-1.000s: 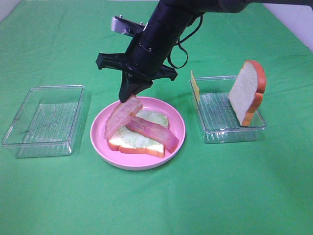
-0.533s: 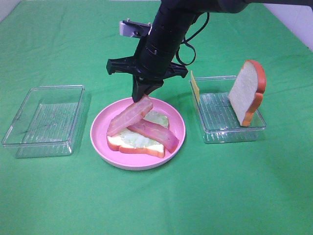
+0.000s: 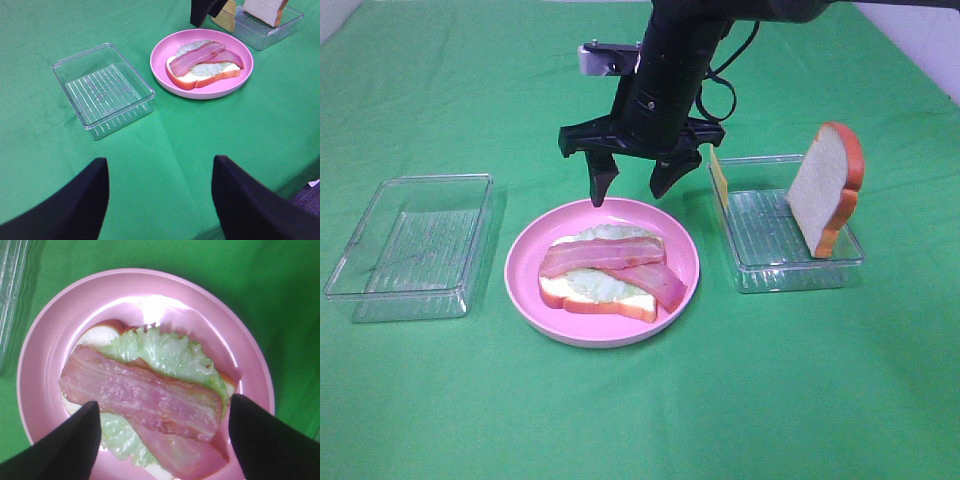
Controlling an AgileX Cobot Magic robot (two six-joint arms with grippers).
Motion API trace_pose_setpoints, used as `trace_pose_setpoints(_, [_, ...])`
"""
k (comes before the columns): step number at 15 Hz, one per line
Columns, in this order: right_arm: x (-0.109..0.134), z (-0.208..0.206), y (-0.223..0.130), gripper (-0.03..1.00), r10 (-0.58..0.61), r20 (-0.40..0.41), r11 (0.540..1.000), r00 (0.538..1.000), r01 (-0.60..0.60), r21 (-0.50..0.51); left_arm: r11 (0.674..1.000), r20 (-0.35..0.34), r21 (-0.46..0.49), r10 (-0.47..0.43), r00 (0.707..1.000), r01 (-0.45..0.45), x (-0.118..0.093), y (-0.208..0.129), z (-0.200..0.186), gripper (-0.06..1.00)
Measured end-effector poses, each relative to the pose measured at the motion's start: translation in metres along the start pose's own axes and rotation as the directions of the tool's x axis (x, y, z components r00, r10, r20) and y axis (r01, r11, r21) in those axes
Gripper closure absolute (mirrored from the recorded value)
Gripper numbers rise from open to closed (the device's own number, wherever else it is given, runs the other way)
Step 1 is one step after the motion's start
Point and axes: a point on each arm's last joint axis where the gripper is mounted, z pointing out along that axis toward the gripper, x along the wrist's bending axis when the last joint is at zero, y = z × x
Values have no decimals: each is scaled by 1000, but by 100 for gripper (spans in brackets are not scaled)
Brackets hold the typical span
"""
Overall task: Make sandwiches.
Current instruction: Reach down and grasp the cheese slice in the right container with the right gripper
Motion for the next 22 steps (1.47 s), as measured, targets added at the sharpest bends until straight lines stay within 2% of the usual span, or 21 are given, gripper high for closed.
trace_pose_setpoints(4, [1, -34, 2, 29, -38, 59, 998, 998, 35, 45, 1000, 0, 0, 0, 1000, 0, 0, 0, 0, 36])
trace_pose_setpoints(6, [-2, -48, 9, 29, -51, 121, 999, 991, 52, -3, 1000, 0, -1, 0, 1000, 0, 0, 0, 0, 36])
trace_pose_setpoints(9, [-21, -52, 14, 29, 9, 167, 1000, 986, -6, -22, 1000, 0, -1, 0, 1000, 0, 0, 0, 0, 36])
trace_pose_setpoints(12, [-57, -57, 19, 35, 91, 181, 996, 979, -87, -31, 1000, 0, -1, 0, 1000, 0, 0, 0, 0, 36])
trace_pose_setpoints(15, [-80, -45, 22, 39, 148, 158, 989, 976, -149, -3, 1000, 0, -1, 0, 1000, 0, 0, 0, 0, 36])
trace_pose_setpoints(18, [-81, -24, 22, 39, 151, 135, 987, 979, -158, 44, 1000, 0, -1, 0, 1000, 0, 0, 0, 0, 36])
trace_pose_setpoints(22, [-87, -3, 22, 46, 136, 179, 985, 974, -152, 81, 1000, 0, -1, 0, 1000, 0, 0, 0, 0, 36])
